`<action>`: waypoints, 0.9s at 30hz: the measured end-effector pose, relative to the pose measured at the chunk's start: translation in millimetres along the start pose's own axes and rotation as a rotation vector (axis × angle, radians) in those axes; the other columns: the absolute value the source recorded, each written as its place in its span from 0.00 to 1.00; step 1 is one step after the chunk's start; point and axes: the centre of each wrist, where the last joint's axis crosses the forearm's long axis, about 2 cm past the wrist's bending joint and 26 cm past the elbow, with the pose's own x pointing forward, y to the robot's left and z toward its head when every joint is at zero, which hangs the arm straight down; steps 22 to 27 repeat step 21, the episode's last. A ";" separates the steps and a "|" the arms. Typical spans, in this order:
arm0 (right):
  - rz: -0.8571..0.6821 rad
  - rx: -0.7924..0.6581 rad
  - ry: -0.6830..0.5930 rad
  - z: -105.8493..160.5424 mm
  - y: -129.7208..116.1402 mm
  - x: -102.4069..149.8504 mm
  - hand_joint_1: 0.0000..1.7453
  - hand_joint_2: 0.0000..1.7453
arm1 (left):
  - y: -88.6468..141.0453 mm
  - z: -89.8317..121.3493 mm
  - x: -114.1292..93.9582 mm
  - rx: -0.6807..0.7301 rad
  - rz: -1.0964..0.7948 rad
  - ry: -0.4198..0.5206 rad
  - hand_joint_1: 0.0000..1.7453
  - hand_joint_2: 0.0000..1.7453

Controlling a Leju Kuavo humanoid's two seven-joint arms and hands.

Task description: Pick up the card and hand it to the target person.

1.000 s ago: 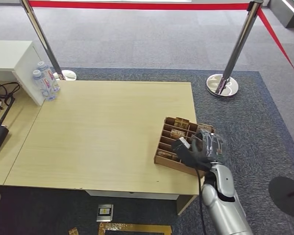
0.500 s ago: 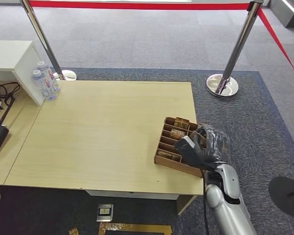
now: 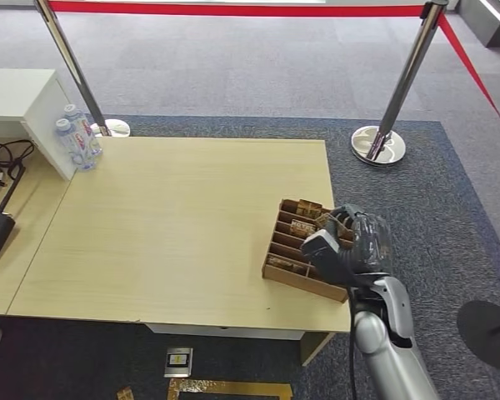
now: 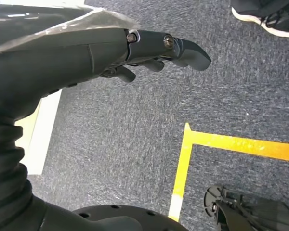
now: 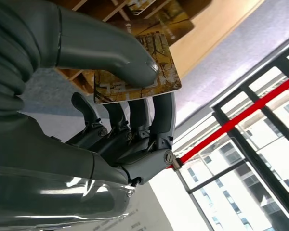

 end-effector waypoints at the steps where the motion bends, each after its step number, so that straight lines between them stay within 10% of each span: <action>1: -0.025 0.003 -0.016 -1.0 0.1 2.3 0.83 1.00 | 0.0 0.0 0.0 0.001 0.001 0.002 0.00 1.00; 9: -0.211 0.052 -0.137 -9.5 16.3 32.2 0.99 1.00 | 0.1 0.0 0.3 0.008 -0.001 -0.003 0.00 1.00; 20: -0.272 0.282 -0.227 -38.5 78.4 107.0 0.97 1.00 | 0.2 -0.3 3.7 -0.002 -0.045 -0.037 0.00 1.00; 27: -0.270 0.291 -0.228 -39.5 81.1 109.5 0.97 1.00 | 0.2 -0.3 3.8 -0.002 -0.047 -0.037 0.00 1.00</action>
